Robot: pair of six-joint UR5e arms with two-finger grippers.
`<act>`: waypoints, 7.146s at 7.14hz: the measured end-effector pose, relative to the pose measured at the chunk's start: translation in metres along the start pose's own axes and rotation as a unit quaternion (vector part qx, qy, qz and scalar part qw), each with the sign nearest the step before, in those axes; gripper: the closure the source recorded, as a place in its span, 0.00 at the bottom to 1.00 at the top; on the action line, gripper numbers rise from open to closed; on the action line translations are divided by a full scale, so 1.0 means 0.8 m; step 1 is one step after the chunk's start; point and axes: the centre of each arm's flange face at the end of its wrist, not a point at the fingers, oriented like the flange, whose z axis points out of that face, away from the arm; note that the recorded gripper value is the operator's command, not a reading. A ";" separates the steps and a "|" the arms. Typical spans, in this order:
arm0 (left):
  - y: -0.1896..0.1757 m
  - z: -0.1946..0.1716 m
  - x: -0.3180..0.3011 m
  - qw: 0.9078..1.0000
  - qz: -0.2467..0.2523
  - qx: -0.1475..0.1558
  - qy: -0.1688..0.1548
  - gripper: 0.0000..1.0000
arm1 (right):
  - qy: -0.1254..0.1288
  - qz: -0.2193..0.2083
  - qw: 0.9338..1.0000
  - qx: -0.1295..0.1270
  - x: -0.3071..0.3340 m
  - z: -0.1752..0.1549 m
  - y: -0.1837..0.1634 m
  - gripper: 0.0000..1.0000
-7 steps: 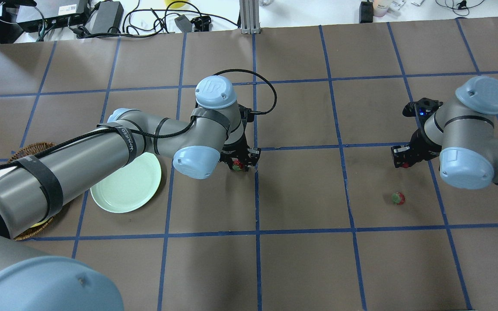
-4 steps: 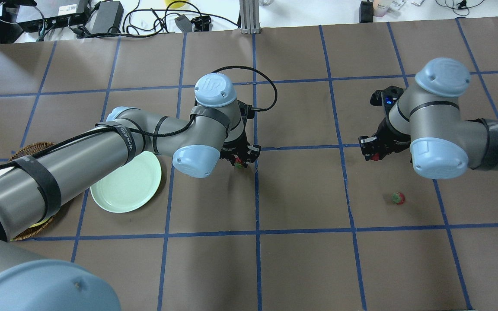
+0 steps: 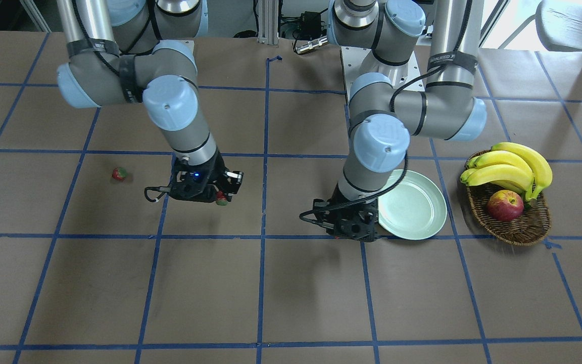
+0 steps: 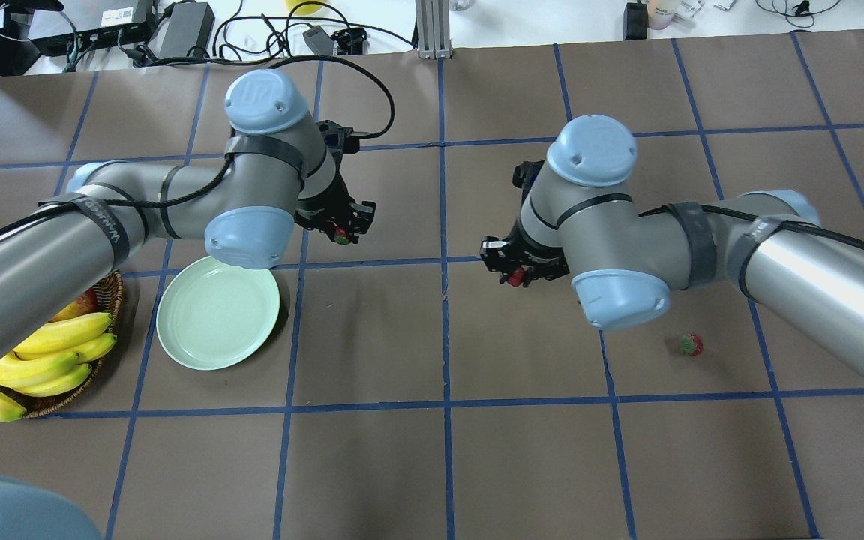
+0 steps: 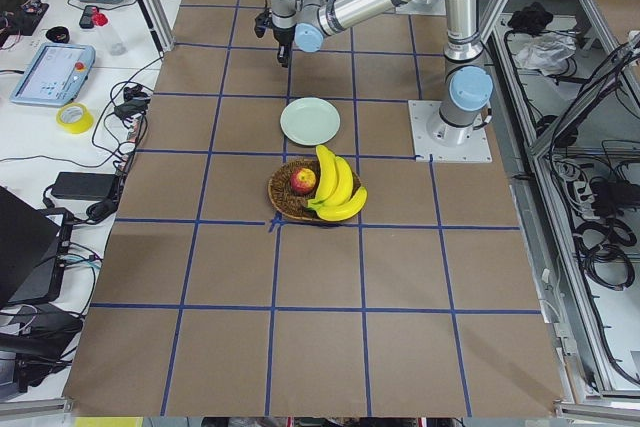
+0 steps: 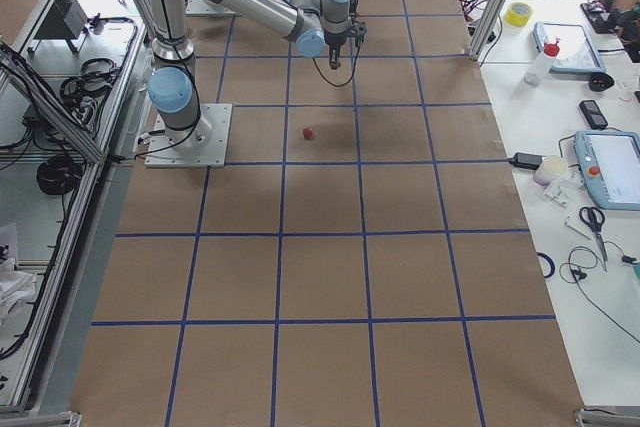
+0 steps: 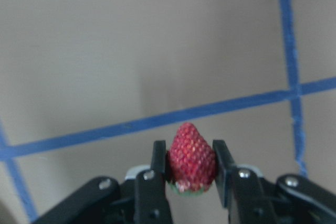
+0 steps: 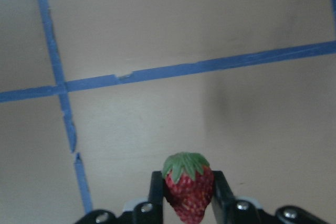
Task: Collect all strawberries into plate
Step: 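Drop the strawberry onto the plate with left gripper while right sets its strawberry mid-table, then grasp the mid-table strawberry with left gripper while right grasps the last strawberry, then release the strawberry onto the plate with left gripper while right sets its strawberry mid-table, then grasp the last mid-table strawberry with left gripper while right arm withdraws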
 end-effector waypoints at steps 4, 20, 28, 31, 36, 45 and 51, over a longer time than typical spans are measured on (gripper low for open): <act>0.061 0.031 -0.161 1.000 0.013 -0.024 -0.003 1.00 | 0.001 0.019 1.000 0.000 -0.135 0.064 0.009 0.08; 0.099 0.089 0.173 0.993 -0.122 -0.011 -0.002 0.10 | 0.093 -0.110 0.989 -0.010 0.351 0.006 0.026 0.09; 0.087 0.106 0.191 0.992 -0.127 -0.010 0.007 0.96 | 0.086 -0.123 0.989 0.006 0.364 0.023 0.050 0.88; 0.052 0.045 0.142 0.995 -0.098 0.000 -0.010 1.00 | 0.078 -0.100 0.992 0.026 0.302 -0.001 0.020 0.86; 0.071 -0.001 -0.147 0.998 -0.021 -0.056 -0.035 1.00 | -0.011 -0.006 0.999 0.042 0.001 0.017 0.012 0.85; 0.107 0.000 -0.194 0.998 -0.040 -0.033 -0.042 0.00 | 0.007 -0.059 0.998 0.007 -0.161 0.057 0.042 0.00; 0.098 -0.009 0.072 0.988 -0.149 0.002 -0.034 0.01 | 0.036 -0.022 0.999 0.006 0.020 -0.222 -0.014 0.00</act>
